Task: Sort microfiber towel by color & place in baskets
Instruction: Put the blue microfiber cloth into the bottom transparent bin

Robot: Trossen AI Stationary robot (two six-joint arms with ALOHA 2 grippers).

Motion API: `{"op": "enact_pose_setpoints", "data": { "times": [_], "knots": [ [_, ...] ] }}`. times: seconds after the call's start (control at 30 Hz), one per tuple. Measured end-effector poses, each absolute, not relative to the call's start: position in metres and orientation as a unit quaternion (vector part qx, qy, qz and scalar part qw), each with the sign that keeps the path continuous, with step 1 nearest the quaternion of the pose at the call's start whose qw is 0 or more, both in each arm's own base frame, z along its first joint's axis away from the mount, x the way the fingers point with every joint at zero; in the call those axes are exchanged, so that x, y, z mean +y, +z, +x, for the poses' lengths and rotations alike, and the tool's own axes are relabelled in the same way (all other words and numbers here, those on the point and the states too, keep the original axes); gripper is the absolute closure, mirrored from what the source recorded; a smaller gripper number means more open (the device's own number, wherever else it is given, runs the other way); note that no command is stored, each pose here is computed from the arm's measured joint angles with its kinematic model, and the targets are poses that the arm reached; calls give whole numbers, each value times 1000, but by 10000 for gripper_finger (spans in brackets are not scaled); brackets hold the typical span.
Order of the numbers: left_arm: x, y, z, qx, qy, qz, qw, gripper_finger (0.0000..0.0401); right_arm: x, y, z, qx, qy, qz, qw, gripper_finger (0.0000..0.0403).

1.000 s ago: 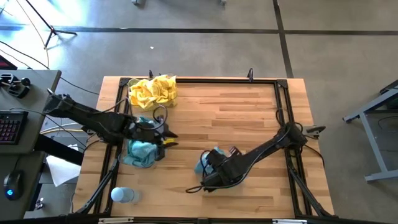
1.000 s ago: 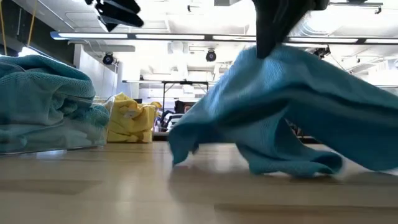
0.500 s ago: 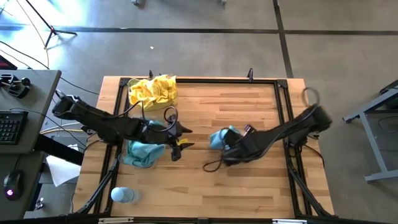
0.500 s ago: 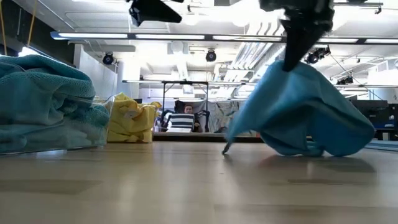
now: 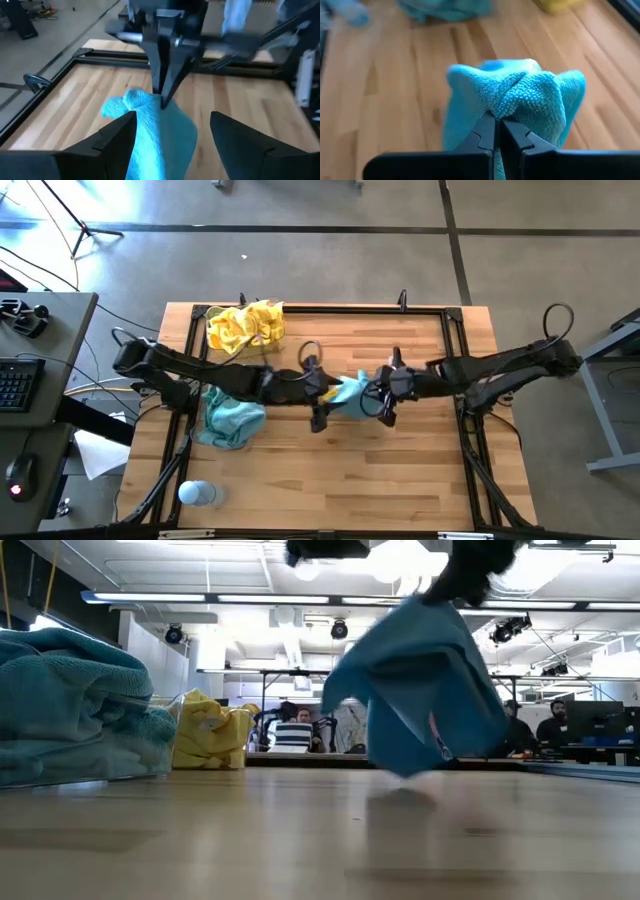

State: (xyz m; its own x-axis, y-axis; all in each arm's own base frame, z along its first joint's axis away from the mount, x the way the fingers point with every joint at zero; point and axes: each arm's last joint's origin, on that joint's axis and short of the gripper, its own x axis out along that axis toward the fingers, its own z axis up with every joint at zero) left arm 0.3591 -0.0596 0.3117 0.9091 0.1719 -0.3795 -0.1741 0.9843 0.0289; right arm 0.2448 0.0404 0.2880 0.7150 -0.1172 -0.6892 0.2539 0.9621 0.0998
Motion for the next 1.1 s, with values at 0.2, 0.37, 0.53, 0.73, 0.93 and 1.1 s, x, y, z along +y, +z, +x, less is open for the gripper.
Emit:
{"op": "enact_pose_setpoints", "data": {
  "times": [0.2, 0.37, 0.53, 0.73, 0.93, 1.1],
  "knots": [
    [-55, 305, 394, 219, 140, 30, 965, 160, 37, 310, 255, 322, -19, 11, 946, 403],
    [-50, 296, 408, 241, 153, 8, 958, 161, 38, 325, 257, 299, 12, -30, 954, 403],
    [-48, 285, 413, 251, 161, -10, 955, 161, 39, 336, 257, 284, 29, -54, 957, 403],
    [-47, 275, 413, 271, 182, -48, 944, 186, 39, 338, 258, 274, 32, -64, 959, 403],
    [-40, 280, 403, 285, 214, -102, 929, 327, 37, 337, 258, 278, 4, -54, 959, 398],
    [-37, 295, 391, 285, 204, -123, 928, 384, 30, 332, 255, 311, -19, 2, 950, 341]
  ]
}}
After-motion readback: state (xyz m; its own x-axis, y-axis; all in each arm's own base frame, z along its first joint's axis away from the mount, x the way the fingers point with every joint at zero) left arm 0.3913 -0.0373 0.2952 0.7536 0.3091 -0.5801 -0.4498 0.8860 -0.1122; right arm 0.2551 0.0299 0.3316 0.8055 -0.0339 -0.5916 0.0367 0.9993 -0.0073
